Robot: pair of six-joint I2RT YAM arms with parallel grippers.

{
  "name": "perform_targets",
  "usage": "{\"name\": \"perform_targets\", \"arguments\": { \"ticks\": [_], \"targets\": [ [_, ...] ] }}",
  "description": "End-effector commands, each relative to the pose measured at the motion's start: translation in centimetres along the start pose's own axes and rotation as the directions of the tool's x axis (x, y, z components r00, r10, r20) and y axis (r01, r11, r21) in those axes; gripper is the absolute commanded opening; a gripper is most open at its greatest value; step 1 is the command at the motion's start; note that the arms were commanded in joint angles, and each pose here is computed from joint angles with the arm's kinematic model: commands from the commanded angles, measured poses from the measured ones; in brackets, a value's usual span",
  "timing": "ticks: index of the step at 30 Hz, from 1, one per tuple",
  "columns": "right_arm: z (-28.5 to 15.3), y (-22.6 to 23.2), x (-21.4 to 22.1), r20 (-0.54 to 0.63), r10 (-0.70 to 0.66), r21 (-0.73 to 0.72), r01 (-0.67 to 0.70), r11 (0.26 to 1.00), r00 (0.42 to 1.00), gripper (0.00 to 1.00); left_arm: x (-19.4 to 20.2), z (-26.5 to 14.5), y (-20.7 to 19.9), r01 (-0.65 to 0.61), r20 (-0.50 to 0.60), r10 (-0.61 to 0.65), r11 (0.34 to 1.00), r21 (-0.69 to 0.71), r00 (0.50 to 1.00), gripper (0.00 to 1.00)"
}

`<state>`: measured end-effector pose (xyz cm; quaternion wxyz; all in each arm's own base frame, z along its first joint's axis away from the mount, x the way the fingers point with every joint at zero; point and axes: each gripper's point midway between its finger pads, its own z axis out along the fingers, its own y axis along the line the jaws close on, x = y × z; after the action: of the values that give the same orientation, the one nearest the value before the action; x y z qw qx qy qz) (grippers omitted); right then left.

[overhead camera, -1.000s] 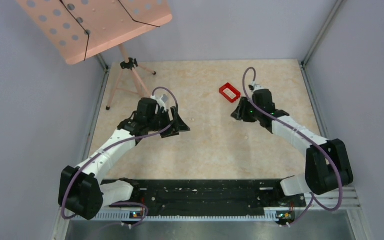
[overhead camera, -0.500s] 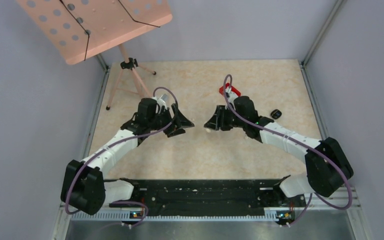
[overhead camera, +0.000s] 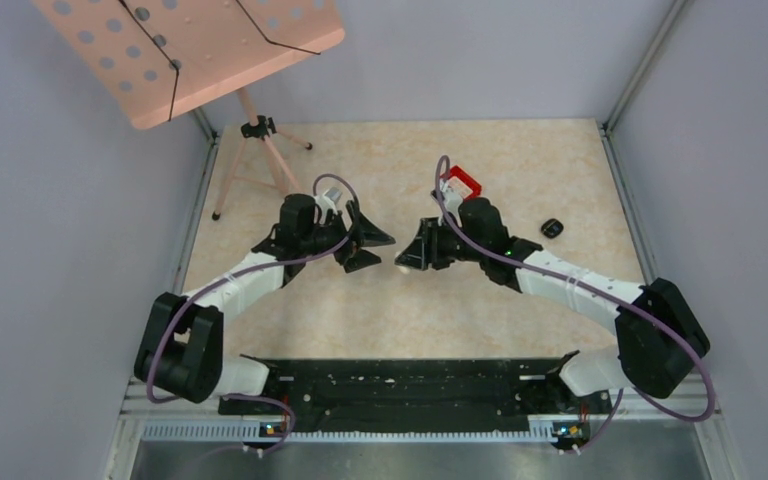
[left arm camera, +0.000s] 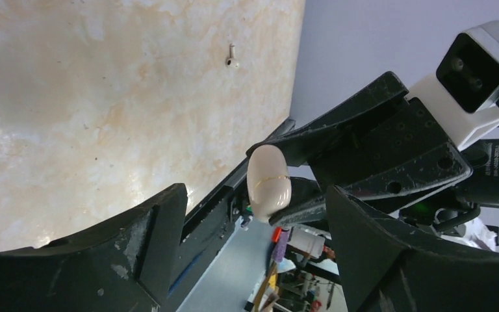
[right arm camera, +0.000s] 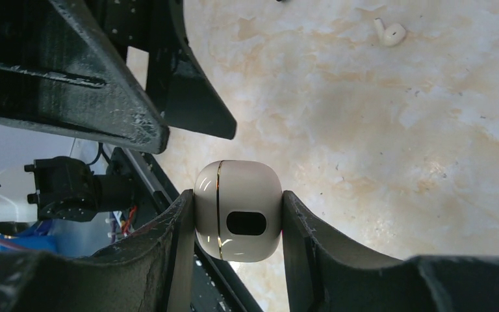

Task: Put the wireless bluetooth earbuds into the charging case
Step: Pick up the charging case at the center of the board.

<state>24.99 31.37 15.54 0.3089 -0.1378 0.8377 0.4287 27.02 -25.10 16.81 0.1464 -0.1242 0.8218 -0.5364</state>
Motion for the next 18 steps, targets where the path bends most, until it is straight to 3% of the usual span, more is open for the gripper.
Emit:
{"name": "perform_targets", "arguments": {
  "ticks": [1,5,12,18],
  "targets": [
    [0.0,2.6,-2.1,0.067,-0.070,-0.067,0.074,0.995,0.995,0.22,0.3,0.4,-1.7,0.020,-0.055,-0.014,0.994,0.110,0.998,0.84],
    [0.6,2.6,-2.1,0.055,-0.073,-0.066,0.077,0.995,0.996,0.22,0.8,0.8,-1.4,0.047,-0.104,-0.035,0.992,0.120,0.994,0.82],
    [0.7,2.8,-2.1,0.049,-0.077,-0.066,0.080,0.995,0.996,0.22,1.7,1.2,-0.7,0.046,-0.147,-0.032,0.994,0.098,0.989,0.61],
    [0.7,3.0,-2.0,0.046,-0.080,-0.068,0.083,0.994,0.996,0.22,2.7,2.0,-0.6,0.037,-0.192,-0.021,0.996,0.083,0.981,0.62]
  ]
}}
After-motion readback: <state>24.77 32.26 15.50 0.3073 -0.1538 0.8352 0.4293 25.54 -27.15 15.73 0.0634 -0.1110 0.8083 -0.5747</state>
